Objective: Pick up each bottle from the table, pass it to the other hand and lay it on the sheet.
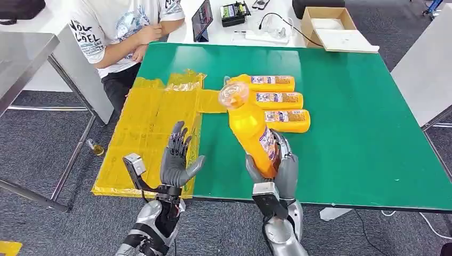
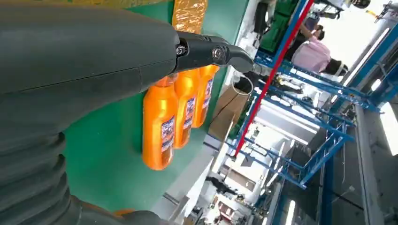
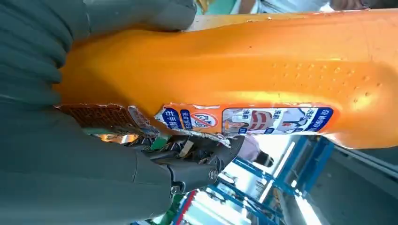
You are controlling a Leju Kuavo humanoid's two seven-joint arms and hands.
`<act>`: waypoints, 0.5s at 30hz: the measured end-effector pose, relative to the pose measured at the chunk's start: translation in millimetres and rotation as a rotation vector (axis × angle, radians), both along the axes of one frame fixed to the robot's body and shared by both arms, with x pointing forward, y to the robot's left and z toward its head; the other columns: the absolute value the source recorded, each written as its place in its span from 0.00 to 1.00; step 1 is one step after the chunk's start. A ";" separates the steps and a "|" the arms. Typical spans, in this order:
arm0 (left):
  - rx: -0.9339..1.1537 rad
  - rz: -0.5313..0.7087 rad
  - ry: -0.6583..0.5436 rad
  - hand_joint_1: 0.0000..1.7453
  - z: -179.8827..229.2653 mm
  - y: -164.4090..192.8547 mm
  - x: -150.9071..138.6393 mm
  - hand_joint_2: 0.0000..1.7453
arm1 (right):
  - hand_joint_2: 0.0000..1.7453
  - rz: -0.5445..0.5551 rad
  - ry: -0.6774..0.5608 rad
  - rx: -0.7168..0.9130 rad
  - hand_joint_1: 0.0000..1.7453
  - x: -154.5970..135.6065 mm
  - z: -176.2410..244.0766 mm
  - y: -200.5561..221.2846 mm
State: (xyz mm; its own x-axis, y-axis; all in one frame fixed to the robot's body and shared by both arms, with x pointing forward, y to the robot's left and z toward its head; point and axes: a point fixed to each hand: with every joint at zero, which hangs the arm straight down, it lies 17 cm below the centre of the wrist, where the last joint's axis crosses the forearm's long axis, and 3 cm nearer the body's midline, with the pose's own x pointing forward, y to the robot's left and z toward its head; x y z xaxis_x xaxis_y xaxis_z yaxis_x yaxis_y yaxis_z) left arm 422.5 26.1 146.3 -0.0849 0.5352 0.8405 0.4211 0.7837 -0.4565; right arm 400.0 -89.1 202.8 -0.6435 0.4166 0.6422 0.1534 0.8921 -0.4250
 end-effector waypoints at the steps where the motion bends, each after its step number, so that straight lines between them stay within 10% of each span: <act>1: -0.015 -0.017 -0.001 0.00 1.3 -2.1 -1.2 1.00 | 1.00 0.008 0.011 0.002 1.00 -0.5 -3.5 3.0; 15: -0.026 -0.091 0.003 0.00 -0.3 -18.0 -4.1 1.00 | 1.00 0.107 0.071 -0.019 1.00 -24.9 -34.8 66.9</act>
State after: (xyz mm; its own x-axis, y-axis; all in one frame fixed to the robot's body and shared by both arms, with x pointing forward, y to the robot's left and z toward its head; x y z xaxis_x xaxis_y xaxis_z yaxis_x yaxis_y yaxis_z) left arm 418.4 8.1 146.0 -0.0320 0.5623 0.8263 0.4887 0.7300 -0.4779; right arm 375.1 -22.1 168.0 -0.6381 0.3607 0.6803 0.0272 0.8935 -0.4482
